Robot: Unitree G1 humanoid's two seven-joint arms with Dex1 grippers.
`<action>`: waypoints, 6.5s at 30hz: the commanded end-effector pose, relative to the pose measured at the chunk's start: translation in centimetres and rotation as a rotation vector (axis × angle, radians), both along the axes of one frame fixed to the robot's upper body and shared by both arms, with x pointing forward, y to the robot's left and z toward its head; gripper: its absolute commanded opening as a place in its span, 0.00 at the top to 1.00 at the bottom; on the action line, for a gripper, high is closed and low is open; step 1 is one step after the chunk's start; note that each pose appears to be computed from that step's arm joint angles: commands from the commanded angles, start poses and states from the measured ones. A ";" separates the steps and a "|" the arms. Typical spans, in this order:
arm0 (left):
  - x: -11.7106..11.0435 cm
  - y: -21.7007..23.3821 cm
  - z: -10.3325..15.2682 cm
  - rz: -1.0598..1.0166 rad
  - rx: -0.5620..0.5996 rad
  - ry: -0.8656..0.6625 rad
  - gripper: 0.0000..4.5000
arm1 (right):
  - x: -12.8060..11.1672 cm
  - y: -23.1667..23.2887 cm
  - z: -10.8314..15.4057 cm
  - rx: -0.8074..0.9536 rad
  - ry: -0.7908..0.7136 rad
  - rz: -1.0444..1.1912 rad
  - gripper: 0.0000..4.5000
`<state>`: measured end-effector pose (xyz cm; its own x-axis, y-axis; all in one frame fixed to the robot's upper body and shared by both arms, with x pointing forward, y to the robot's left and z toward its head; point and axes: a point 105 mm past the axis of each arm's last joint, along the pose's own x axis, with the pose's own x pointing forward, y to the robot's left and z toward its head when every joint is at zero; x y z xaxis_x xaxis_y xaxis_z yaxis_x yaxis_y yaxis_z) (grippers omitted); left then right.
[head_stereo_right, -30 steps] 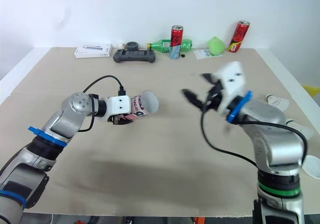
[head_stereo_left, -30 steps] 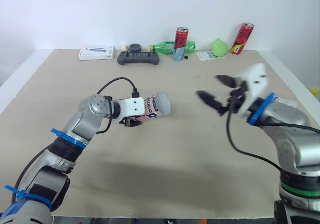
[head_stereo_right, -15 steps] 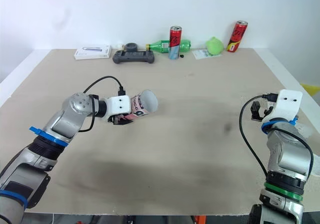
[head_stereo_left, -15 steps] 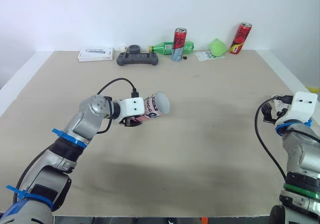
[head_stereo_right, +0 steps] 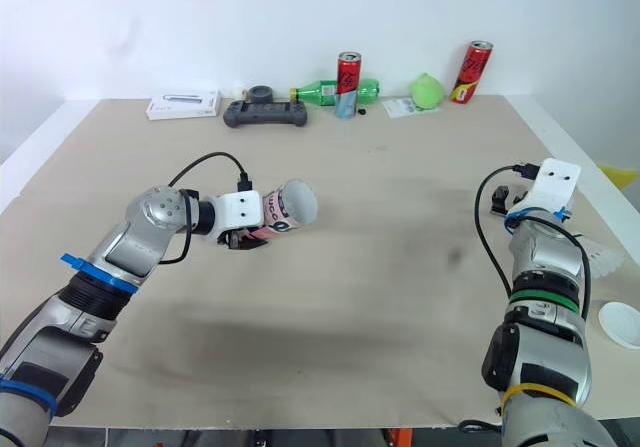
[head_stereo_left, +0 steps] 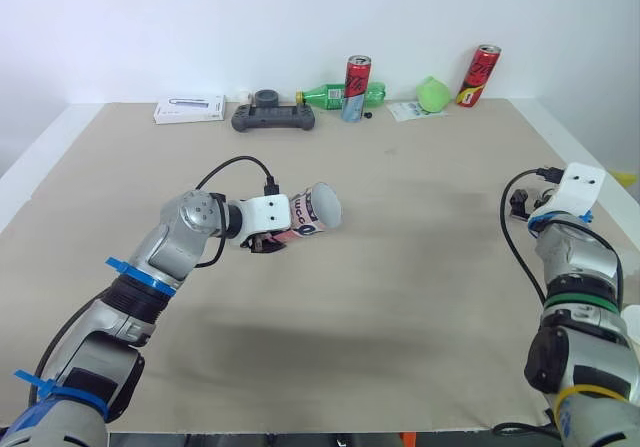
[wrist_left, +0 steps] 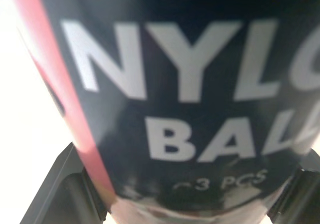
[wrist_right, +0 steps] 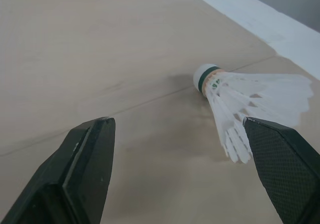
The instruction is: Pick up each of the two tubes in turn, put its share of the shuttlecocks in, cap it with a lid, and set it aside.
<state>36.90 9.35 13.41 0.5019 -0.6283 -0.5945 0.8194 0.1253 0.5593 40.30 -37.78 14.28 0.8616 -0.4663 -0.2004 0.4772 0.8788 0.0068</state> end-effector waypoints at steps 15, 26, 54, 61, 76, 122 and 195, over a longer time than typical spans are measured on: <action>-0.4 -1.0 -0.5 -0.029 -0.004 0.011 0.31 | 0.3 -1.9 1.8 0.050 -0.097 -0.094 0.97; -0.4 -0.9 -0.5 -0.022 -0.007 0.009 0.31 | -0.9 5.6 8.2 -0.243 -0.304 0.409 0.97; -0.4 -1.3 -1.1 -0.028 -0.017 0.043 0.31 | -11.1 29.1 9.1 -0.683 -0.159 1.628 0.97; -0.5 -1.5 -1.3 -0.031 -0.021 0.047 0.31 | -11.0 30.0 9.0 -0.679 -0.172 1.656 0.97; -1.2 -2.3 -2.0 -0.054 -0.034 0.078 0.31 | -13.3 10.1 8.2 -0.405 -0.158 0.612 0.02; -1.5 -2.4 -1.8 -0.059 -0.027 0.071 0.31 | -10.1 -2.0 1.0 -0.165 0.000 0.222 0.96; -1.4 -1.9 -1.8 -0.004 -0.054 0.071 0.31 | -8.3 32.7 10.9 -0.936 0.013 1.949 0.99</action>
